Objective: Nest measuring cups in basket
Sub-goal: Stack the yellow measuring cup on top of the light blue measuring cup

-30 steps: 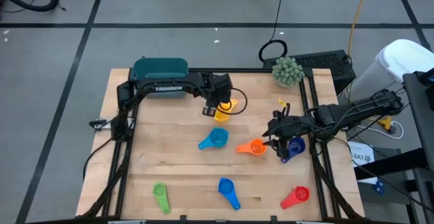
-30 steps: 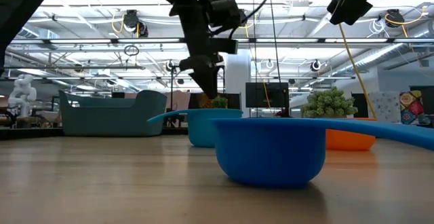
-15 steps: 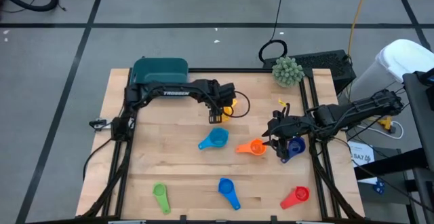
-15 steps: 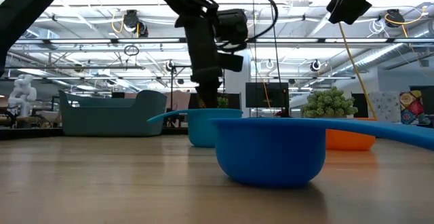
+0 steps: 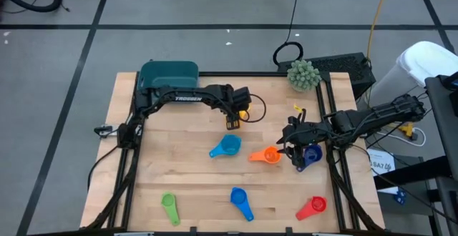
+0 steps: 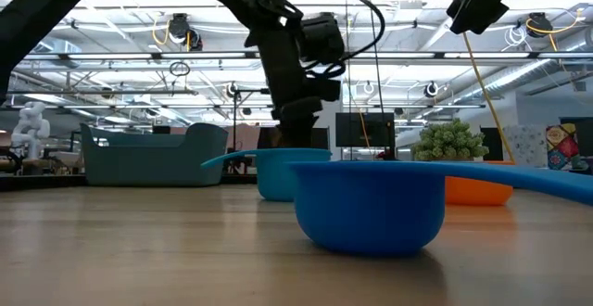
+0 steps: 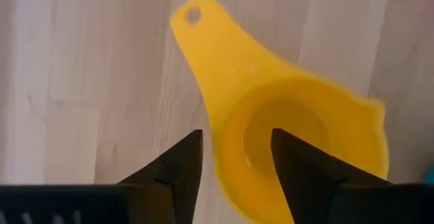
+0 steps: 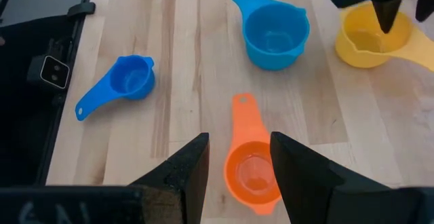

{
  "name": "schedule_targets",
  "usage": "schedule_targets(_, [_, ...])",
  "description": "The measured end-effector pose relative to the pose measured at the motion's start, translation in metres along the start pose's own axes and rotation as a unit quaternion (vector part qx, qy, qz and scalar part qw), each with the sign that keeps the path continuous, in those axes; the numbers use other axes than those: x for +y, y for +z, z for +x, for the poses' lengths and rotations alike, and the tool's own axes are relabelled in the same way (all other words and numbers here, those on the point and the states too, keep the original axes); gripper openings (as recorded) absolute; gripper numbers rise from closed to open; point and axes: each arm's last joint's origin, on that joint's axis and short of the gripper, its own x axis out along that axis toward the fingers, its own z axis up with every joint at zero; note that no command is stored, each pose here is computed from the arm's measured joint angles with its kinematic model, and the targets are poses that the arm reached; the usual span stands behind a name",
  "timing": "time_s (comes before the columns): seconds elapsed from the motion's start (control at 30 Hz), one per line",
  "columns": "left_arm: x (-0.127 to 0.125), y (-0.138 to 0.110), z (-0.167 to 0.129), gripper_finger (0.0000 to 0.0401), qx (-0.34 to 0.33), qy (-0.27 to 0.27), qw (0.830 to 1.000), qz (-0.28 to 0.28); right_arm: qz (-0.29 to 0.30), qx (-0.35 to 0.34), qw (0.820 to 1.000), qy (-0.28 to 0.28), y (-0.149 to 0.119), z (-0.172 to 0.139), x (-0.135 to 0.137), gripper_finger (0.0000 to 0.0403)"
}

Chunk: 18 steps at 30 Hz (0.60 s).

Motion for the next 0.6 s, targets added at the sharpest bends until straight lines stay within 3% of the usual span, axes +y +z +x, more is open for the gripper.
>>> schedule_targets(0.3, [-0.005, 0.004, -0.003, 0.014, -0.018, 0.0, 0.999, 0.042, 0.003, 0.0, 1.0, 0.0, 0.0, 0.0, 0.0, 0.0151])
schedule_targets(0.47, [-0.015, 0.0, -0.004, 0.0124, 0.007, -0.008, 0.991, 0.135, 0.003, 0.001, 1.0, 0.0, 0.0, 0.0, 0.0, 0.0151])
schedule_targets(0.6, [-0.025, -0.005, -0.006, 0.0109, 0.032, -0.017, 0.972, 0.233, 0.003, 0.003, 1.0, -0.001, -0.001, 0.0, 0.0, 0.0151])
